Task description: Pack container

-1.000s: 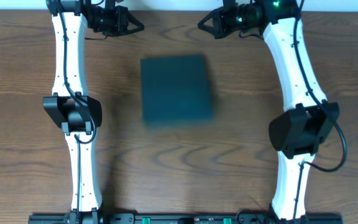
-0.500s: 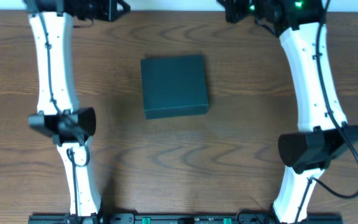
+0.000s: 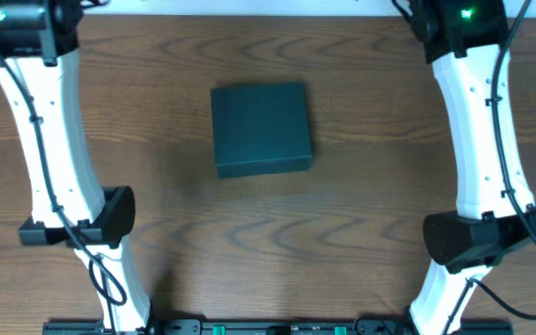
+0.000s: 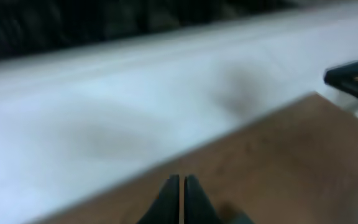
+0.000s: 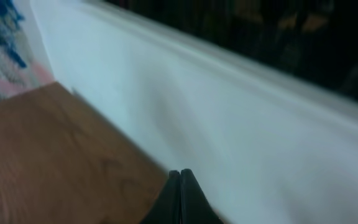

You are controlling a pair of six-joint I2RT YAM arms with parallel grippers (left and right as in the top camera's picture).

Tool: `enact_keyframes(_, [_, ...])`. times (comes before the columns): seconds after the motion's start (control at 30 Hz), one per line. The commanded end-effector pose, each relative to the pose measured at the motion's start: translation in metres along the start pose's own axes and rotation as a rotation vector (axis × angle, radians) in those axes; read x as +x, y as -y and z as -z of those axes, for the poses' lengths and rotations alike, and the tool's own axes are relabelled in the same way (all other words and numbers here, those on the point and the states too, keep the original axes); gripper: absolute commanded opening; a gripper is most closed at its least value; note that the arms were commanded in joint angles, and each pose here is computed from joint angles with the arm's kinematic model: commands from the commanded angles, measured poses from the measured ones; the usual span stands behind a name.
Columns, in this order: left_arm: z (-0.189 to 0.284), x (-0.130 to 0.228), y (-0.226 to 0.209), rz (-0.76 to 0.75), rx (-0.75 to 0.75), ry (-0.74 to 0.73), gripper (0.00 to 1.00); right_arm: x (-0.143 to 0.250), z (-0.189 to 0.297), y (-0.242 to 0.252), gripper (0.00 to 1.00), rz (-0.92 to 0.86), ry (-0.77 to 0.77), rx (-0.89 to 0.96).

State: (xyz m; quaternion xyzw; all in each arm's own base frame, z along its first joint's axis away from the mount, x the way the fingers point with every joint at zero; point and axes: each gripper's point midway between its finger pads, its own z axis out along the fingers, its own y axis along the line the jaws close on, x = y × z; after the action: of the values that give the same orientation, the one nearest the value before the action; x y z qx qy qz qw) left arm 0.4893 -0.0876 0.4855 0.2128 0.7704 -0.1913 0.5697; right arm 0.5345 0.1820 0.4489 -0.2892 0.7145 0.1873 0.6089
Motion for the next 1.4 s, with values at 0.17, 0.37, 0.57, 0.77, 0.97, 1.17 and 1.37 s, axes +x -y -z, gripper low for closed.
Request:
enact_keyframes(0.17, [0.051, -0.047, 0.017, -0.051, -0.044, 0.137, 0.06, -0.045, 0.034, -0.016, 0.01, 0.061, 0.105, -0.036])
enact_keyframes(0.37, [0.087, -0.021, 0.030, -0.028, -0.119, 0.021, 0.06, -0.033, 0.063, -0.042, 0.01, 0.012, 0.015, -0.063])
enact_keyframes(0.57, [0.135, 0.002, 0.059, -0.065, -0.176, 0.026, 0.06, 0.001, 0.117, -0.060, 0.01, -0.027, -0.100, 0.046])
enact_keyframes(0.77, [0.189, 0.039, 0.091, -0.137, -0.247, 0.149, 0.06, 0.002, 0.189, -0.092, 0.02, 0.021, 0.000, 0.095])
enact_keyframes(0.97, [0.286, 0.067, 0.131, -0.096, -0.381, 0.494, 0.06, -0.015, 0.281, -0.135, 0.02, 0.104, 0.265, 0.144])
enact_keyframes(1.17, [0.361, 0.090, 0.165, -0.023, -0.417, 0.722, 0.06, 0.002, 0.348, -0.167, 0.02, -0.036, 0.358, 0.151])
enact_keyframes(1.37, [0.341, 0.113, 0.161, 0.073, -0.383, 0.614, 0.52, 0.042, 0.350, -0.177, 0.99, -0.111, 0.221, 0.132])
